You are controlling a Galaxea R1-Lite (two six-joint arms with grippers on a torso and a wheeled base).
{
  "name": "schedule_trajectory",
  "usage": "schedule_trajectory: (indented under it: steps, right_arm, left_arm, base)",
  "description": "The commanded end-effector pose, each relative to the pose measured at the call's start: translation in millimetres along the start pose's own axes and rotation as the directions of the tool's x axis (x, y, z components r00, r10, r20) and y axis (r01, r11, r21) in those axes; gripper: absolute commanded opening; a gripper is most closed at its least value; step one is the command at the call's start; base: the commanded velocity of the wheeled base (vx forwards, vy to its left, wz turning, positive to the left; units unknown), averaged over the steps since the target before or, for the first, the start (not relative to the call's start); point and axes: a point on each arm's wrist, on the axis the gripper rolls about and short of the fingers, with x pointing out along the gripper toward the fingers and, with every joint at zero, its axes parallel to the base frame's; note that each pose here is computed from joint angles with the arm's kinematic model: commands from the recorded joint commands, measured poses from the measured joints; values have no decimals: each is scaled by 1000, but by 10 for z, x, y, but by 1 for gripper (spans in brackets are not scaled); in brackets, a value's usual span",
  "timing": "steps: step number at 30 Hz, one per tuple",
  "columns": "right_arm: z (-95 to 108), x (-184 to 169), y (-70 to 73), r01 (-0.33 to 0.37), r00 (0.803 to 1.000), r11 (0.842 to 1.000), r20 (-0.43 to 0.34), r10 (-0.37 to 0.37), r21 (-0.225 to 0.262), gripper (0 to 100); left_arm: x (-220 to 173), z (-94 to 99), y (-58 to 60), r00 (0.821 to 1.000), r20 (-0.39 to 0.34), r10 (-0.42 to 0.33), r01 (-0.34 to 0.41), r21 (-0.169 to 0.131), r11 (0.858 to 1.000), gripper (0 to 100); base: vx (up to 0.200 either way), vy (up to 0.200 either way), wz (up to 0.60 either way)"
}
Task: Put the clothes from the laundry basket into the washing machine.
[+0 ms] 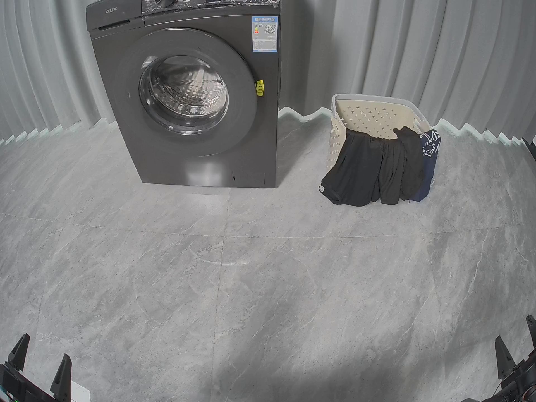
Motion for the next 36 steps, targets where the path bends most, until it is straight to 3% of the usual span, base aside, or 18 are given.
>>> schedule_trajectory:
  steps: [1, 17, 28, 36]
  right_arm:
    - [-52, 1, 0, -1, 1000, 1000, -1, 1, -3, 100]
    - [-52, 1, 0, -1, 1000, 1000, -1, 1, -2, 100]
    - [-52, 1, 0, -1, 1000, 1000, -1, 1, -2, 100]
    - [-52, 1, 0, -1, 1000, 1000, -1, 1, -2, 100]
  left_arm:
    - [2, -53, 2, 1000, -3, 1, -1, 0, 1000, 100]
    - [1, -51, 2, 1000, 0, 1, -1, -1, 1000, 100]
    - [2, -51, 2, 1000, -1, 1, -1, 2, 1000, 100]
    - [1, -51, 2, 1000, 0, 1, -1, 0, 1000, 100]
  base:
    - [200, 0, 0]
    - [200, 0, 0]
    - [0, 0, 0]
    - [0, -200, 0]
